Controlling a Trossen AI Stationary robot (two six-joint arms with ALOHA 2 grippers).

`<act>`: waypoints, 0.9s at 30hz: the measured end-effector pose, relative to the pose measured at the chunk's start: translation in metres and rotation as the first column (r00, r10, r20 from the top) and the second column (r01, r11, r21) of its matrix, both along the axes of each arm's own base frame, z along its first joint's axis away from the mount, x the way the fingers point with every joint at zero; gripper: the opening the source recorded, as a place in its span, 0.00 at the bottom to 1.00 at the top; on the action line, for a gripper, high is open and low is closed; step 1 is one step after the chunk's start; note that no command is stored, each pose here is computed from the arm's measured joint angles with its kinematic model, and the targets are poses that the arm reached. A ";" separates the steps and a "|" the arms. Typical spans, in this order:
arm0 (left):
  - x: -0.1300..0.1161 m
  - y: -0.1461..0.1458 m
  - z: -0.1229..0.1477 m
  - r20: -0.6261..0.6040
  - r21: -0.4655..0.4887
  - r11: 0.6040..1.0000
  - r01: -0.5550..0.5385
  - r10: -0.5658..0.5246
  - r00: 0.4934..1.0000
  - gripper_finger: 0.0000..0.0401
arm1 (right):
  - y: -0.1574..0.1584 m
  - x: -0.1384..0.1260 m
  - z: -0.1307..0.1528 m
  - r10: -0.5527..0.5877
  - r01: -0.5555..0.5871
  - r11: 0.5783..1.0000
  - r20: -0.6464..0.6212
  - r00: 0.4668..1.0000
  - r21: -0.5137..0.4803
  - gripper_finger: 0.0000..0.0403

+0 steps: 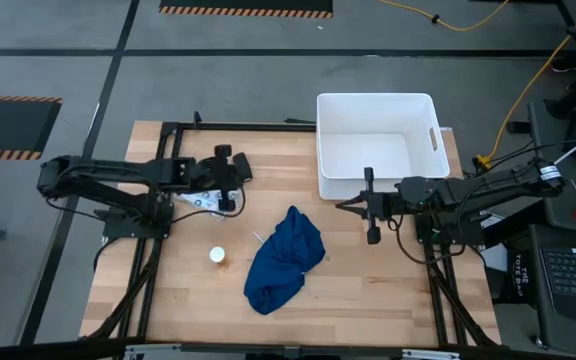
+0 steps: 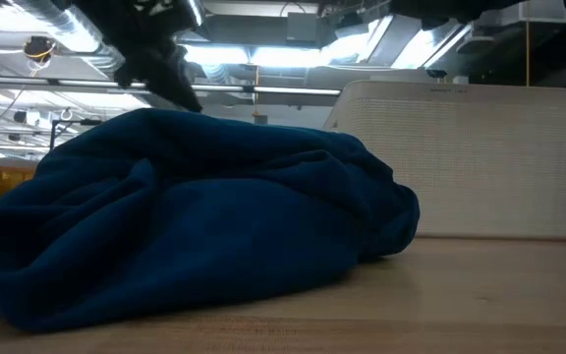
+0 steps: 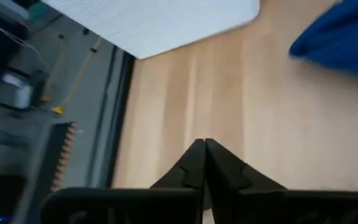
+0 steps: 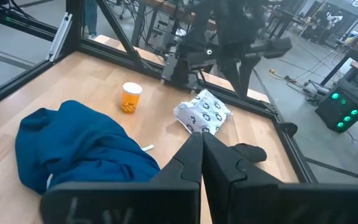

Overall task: Pick & place medical supplies in basket/bin
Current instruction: Put the black bandage into the white container

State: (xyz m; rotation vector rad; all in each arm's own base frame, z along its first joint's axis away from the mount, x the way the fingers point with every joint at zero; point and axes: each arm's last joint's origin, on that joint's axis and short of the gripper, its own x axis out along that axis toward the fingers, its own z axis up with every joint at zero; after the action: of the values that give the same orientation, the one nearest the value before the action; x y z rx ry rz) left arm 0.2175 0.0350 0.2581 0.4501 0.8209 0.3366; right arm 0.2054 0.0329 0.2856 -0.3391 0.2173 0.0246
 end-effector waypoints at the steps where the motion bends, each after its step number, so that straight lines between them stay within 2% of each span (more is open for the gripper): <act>1: 0.002 0.001 -0.002 -0.022 0.029 1.000 0.006 -0.005 1.000 0.01 | 0.000 0.000 0.000 0.000 0.000 1.000 0.000 1.000 0.000 0.02; 8: 0.009 0.005 -0.012 -0.083 0.124 0.989 -0.079 0.089 0.993 0.09 | 0.000 0.000 0.000 0.000 0.000 1.000 -0.004 1.000 0.001 0.02; 15: 0.016 0.006 -0.021 -0.126 0.151 0.985 -0.082 0.101 0.987 0.27 | 0.000 0.000 0.000 0.000 0.000 1.000 -0.004 1.000 0.000 0.02; 21: 0.017 0.009 -0.025 -0.147 0.235 0.959 -0.160 0.198 0.969 0.42 | 0.000 0.000 -0.001 0.000 0.000 1.000 -0.005 1.000 -0.002 0.02; 24: 0.019 0.010 -0.027 -0.121 0.223 0.951 -0.214 0.244 0.962 0.48 | 0.000 0.000 -0.001 0.000 0.000 1.000 -0.005 1.000 -0.002 0.02; 27: 0.020 0.013 -0.029 -0.052 0.154 0.939 -0.306 0.317 0.947 0.52 | 0.000 0.000 -0.001 0.000 0.000 1.000 -0.005 1.000 -0.002 0.02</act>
State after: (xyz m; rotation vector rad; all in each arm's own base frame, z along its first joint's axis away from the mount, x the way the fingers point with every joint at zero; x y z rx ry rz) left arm 0.2372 0.0482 0.2295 0.4691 0.9482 0.6804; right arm 0.2053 0.0328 0.2851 -0.3414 0.2221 0.0255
